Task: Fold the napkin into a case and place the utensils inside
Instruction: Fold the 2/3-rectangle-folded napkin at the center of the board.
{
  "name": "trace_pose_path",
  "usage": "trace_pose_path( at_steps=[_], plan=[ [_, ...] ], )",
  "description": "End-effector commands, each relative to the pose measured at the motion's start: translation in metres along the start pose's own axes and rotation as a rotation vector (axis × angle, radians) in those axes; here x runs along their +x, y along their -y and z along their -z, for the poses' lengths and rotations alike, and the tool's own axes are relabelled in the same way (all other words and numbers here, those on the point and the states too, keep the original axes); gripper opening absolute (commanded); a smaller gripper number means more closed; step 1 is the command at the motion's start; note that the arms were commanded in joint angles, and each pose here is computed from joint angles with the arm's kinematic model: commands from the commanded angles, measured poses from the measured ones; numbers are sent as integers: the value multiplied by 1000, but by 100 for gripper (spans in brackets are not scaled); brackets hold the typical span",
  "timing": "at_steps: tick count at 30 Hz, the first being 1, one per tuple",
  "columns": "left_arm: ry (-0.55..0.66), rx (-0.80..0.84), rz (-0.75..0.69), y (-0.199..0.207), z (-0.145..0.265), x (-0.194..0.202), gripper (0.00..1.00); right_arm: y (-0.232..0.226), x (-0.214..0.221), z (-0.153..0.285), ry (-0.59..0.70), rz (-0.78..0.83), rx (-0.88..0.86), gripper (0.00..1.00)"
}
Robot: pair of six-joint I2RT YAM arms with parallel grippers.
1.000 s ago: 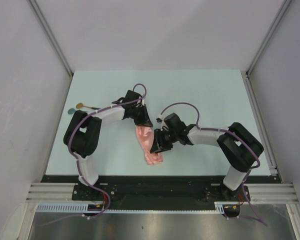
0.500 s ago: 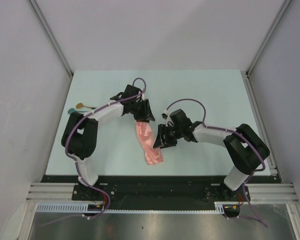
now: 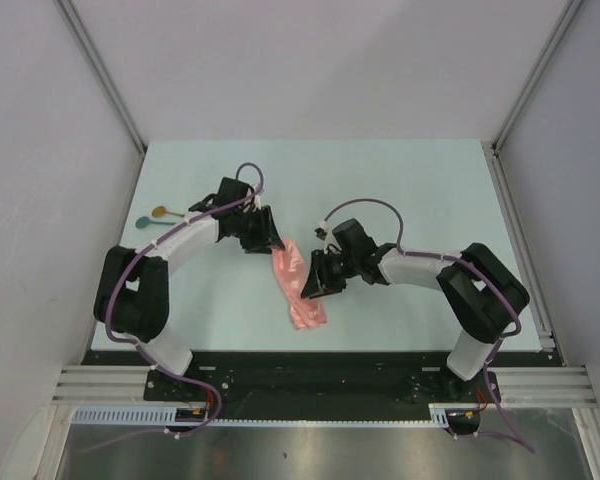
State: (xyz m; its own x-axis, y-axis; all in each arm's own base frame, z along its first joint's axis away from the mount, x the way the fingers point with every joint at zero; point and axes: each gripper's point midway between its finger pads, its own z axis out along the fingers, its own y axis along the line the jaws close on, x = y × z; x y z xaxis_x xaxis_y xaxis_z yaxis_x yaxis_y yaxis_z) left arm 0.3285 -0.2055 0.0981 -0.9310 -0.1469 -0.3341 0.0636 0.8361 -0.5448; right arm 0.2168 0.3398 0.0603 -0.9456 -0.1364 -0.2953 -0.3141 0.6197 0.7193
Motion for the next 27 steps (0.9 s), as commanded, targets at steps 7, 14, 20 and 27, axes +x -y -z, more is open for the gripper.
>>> trace_pose_path(
  at_steps=[7,14,20,27],
  plan=[
    [-65,-18,20,-20,-28,15,43,-16,11,-11,-12,19,-72,34],
    [-63,-40,49,-27,-40,12,44,-11,14,-13,-18,14,-67,33],
    [-81,-67,50,-29,-39,13,43,-8,18,-16,-30,4,-75,32],
    [-13,-154,3,-38,-15,7,51,-6,16,-15,-23,2,-81,31]
  ],
)
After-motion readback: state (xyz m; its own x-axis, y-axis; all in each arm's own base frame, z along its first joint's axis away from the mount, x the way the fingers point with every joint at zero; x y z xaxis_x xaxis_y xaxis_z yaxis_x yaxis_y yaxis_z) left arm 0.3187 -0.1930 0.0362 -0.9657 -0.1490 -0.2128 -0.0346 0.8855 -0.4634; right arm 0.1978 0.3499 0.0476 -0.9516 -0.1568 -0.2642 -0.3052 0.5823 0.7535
